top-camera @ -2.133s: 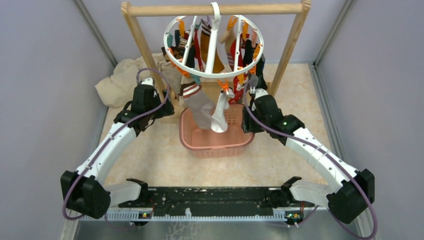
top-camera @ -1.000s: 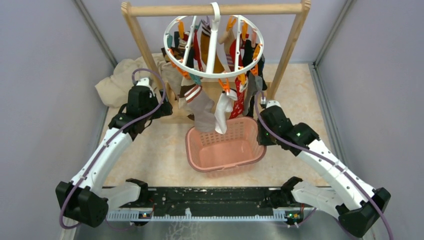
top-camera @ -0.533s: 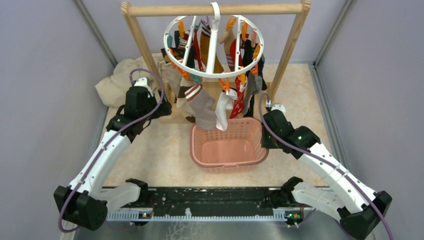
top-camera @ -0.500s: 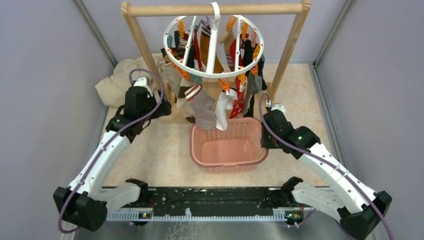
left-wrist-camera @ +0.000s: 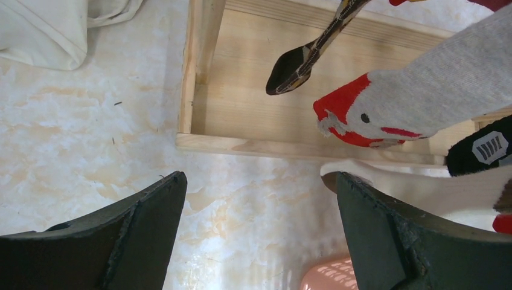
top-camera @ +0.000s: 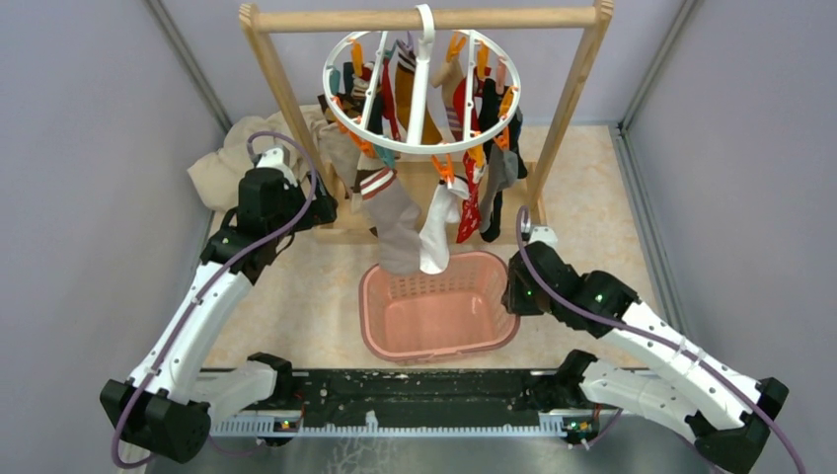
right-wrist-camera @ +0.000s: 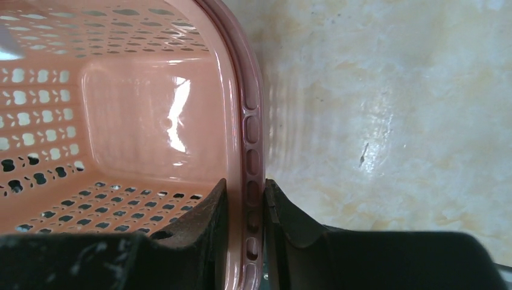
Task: Remove the socks clipped to the hanger
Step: Move the bin to the center of the board.
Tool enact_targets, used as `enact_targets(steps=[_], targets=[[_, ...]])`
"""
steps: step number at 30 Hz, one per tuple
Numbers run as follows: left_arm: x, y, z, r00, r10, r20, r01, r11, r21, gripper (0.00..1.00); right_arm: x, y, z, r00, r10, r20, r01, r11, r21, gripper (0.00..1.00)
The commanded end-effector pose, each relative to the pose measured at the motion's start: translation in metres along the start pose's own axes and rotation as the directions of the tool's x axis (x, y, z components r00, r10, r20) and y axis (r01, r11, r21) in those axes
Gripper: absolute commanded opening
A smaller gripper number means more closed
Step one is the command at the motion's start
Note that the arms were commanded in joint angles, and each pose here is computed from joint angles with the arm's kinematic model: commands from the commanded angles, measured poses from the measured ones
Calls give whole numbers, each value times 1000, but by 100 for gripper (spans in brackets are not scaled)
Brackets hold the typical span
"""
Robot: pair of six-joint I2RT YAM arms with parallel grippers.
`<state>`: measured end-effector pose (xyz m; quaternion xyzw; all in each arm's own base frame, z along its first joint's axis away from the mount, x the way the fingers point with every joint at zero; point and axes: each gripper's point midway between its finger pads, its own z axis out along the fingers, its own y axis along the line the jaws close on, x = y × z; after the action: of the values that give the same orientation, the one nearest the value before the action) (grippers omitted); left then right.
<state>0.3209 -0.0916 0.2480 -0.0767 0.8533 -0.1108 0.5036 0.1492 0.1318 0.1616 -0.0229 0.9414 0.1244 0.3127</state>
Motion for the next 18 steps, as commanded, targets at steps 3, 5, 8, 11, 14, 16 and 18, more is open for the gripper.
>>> enact_targets(steps=[3, 5, 8, 11, 14, 16, 18], targets=[[-14, -8, -10, 999, -15, 34, 13, 999, 35, 99, 11, 29, 0, 999, 48, -7, -48, 997, -63, 6], [-15, -7, -11, 999, -12, 37, 11, 999, 32, 99, 15, 34, 0, 999, 37, -9, -37, 998, -52, 6], [-16, -6, -11, 999, -9, 41, 8, 1000, 24, 99, 18, 37, -1, 999, 46, -2, -46, 998, -42, 6], [-15, -6, -10, 999, -8, 41, 7, 1000, 26, 99, 19, 37, -1, 997, 77, -1, -77, 997, -32, 12], [-14, -5, -8, 999, -2, 39, 1, 1000, 20, 99, 18, 28, -3, 996, 85, 11, -85, 996, 7, 29], [-15, -5, -8, 999, 3, 40, -3, 1000, 19, 99, 13, 18, -9, 997, 75, 35, -76, 996, 48, 45], [-16, -5, -8, 999, 5, 45, -6, 1000, 17, 99, 3, 9, -18, 996, 60, 72, -66, 994, 86, 60]])
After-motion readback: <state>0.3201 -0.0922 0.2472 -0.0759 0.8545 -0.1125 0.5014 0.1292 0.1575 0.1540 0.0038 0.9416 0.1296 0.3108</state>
